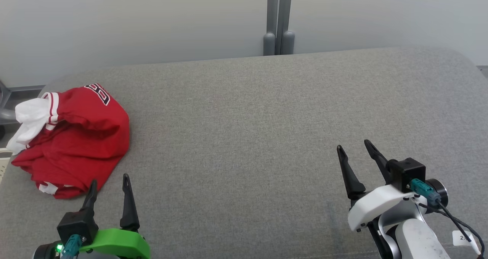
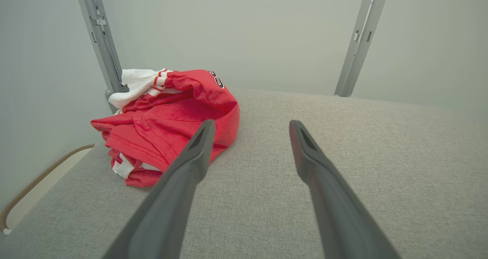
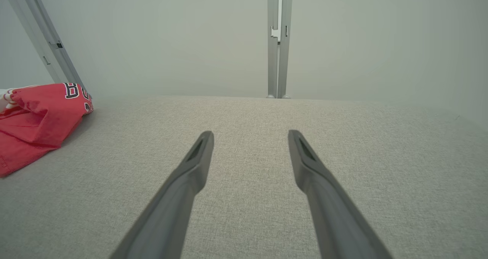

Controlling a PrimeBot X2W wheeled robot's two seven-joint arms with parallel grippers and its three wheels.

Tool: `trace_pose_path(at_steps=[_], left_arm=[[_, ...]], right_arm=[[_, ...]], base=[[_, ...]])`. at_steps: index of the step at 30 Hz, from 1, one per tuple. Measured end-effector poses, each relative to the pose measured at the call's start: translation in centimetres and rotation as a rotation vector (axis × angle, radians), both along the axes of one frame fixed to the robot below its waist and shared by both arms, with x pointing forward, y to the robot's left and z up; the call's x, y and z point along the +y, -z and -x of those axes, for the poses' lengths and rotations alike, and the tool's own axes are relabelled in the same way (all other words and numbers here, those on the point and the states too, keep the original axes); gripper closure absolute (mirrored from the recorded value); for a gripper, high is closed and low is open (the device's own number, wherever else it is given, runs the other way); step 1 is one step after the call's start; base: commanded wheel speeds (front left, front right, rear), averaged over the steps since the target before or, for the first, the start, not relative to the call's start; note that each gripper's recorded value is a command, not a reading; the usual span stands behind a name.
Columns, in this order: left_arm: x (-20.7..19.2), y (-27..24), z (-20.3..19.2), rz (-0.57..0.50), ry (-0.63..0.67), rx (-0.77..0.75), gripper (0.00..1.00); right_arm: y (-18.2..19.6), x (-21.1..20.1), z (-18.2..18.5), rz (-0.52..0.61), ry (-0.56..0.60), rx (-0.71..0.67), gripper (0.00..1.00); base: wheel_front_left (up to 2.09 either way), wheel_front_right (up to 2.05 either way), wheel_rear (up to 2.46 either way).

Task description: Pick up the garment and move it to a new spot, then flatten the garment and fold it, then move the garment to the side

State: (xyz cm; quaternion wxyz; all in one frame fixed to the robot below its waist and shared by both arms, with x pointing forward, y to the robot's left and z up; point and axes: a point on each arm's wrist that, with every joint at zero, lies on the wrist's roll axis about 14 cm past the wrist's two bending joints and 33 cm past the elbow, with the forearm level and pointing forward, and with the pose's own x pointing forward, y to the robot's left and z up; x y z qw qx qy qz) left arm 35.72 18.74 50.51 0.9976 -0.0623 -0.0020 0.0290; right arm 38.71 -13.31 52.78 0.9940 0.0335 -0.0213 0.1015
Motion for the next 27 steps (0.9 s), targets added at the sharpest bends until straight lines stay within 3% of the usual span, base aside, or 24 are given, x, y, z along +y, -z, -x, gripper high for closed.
trace_pose_path(at_steps=[16,27], left_arm=[[-0.09,-0.87,0.10,-0.108,0.006,-0.034,0.00],[0.16,-0.56,0.34,-0.104,0.006,-0.014,0.00]], right_arm=[[-0.66,0.36,0.45,0.057,-0.013,-0.050,0.00],[-0.63,0.62,0.41,0.050,-0.020,-0.049,0.00]], base=[[0.00,0.00,0.00],[0.00,0.00,0.00]])
